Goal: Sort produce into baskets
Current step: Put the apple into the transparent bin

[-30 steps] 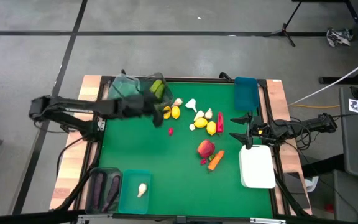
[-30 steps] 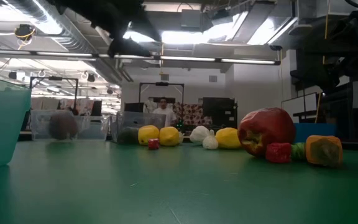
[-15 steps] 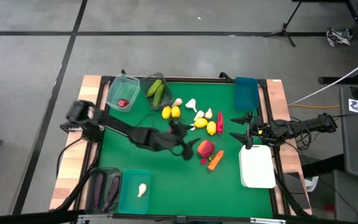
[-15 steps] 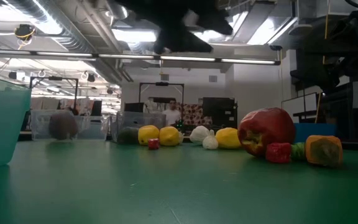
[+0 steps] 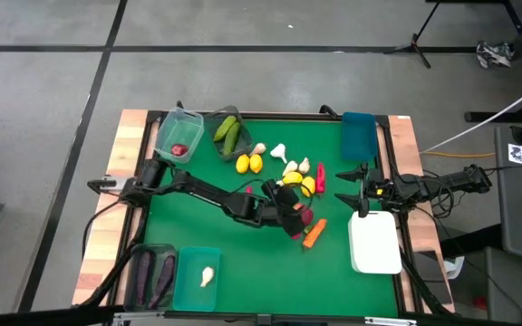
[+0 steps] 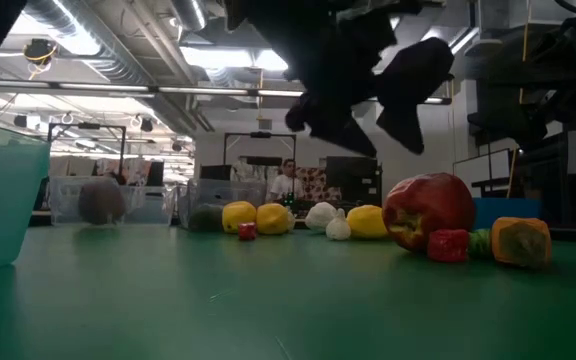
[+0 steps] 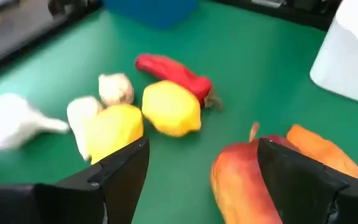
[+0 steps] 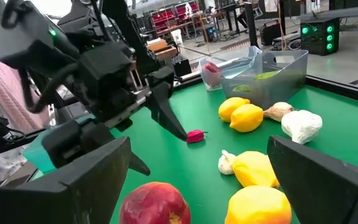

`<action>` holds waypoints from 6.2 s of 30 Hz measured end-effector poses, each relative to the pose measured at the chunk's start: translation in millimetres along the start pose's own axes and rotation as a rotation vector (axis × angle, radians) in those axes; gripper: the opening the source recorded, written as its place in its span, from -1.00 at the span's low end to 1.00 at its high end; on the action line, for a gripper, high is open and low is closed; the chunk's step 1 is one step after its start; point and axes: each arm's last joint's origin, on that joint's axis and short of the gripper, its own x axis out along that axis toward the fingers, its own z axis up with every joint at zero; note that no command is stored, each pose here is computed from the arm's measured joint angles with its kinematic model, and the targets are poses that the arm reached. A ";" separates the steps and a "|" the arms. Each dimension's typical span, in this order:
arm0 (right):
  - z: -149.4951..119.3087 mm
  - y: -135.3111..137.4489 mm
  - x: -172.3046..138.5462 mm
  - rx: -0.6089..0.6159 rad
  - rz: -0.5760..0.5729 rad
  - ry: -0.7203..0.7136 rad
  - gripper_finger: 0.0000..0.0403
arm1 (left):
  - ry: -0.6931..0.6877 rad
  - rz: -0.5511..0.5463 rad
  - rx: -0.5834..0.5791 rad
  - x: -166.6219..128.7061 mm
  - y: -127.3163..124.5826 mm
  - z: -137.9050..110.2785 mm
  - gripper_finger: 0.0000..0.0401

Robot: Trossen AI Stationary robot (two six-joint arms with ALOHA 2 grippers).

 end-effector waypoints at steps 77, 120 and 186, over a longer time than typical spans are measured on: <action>-1.1 0.4 0.0 -0.009 0.020 0.016 0.87 | 0.282 -0.257 -0.013 32.6 2.1 8.0 0.46; -1.4 0.9 0.0 -0.009 0.036 0.023 0.87 | 0.366 -0.350 0.011 34.2 24.5 22.4 -0.11; -34.5 4.1 41.8 -0.035 -0.187 0.241 0.67 | 0.397 -0.185 0.130 39.8 40.0 16.8 0.98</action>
